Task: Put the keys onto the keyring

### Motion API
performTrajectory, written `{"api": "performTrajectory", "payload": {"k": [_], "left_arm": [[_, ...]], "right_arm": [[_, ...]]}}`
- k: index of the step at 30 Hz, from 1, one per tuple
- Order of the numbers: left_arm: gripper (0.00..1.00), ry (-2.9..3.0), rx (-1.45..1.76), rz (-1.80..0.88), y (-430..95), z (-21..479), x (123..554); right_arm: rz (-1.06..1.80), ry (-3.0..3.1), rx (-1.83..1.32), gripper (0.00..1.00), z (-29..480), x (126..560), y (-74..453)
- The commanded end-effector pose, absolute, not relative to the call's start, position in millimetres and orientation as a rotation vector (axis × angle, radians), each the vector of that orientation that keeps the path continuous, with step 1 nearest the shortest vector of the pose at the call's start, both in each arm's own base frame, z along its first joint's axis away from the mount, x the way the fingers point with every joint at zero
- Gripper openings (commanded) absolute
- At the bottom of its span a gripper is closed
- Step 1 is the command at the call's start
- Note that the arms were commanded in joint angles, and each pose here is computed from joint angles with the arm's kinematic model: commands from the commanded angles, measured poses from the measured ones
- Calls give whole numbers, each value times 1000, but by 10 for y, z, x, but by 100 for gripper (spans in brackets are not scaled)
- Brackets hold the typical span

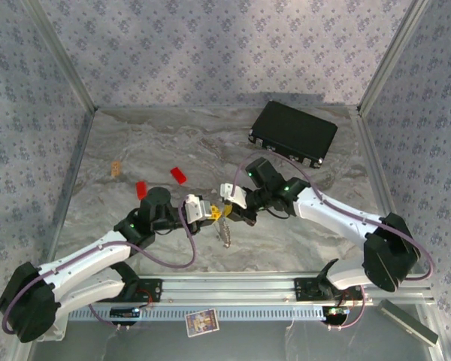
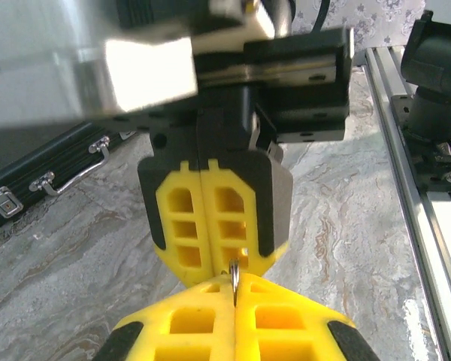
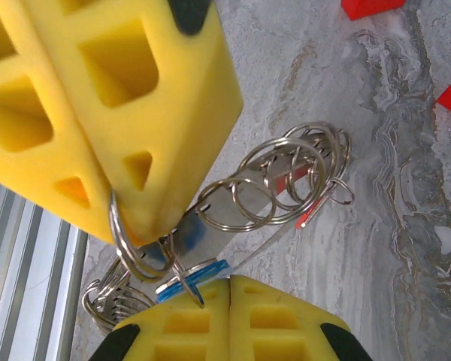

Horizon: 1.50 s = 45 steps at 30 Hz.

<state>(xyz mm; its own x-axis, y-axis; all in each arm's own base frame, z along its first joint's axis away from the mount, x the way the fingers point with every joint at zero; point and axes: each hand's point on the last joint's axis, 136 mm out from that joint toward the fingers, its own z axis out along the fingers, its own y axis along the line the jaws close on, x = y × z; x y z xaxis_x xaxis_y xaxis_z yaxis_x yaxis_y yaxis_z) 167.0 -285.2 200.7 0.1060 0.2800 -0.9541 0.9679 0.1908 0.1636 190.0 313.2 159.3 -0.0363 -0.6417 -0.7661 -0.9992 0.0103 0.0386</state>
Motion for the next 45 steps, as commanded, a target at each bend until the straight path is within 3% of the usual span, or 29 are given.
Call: {"api": "performTrajectory", "payload": {"k": [1, 3, 5, 6, 15, 19, 28, 39, 41, 45], "left_arm": [[0, 1303, 1289, -839, -2876, 2191, 1605], [0, 1308, 1289, -836, -2871, 2163, 1608], [0, 1307, 1287, -837, -2869, 2150, 1605], [0, 1306, 1287, -837, -2869, 2148, 1604], [0, 1299, 1296, -854, -2888, 2162, 1588], [0, 1299, 1301, -863, -2900, 2163, 1583], [0, 1292, 1302, -866, -2901, 2178, 1575], [0, 1291, 1303, -865, -2893, 2188, 1567], [0, 1291, 1305, -866, -2895, 2186, 1565], [0, 1291, 1306, -867, -2900, 2183, 1568]], "right_arm": [[852, 1723, -1678, 0, 1656, 1857, 3098], [857, 1700, -1652, 7, 1718, 1863, 3070], [864, 1674, -1635, 23, 1776, 1850, 3041], [866, 1668, -1631, 26, 1789, 1842, 3028], [881, 1616, -1629, 30, 1884, 1822, 3070], [890, 1601, -1631, 28, 1907, 1840, 3124], [913, 1618, -1656, 0, 1853, 1806, 3130], [911, 1637, -1673, 0, 1818, 1783, 3102], [919, 1624, -1663, 25, 1865, 1777, 3109], [920, 1584, -1654, 30, 1934, 1769, 3126]]}}
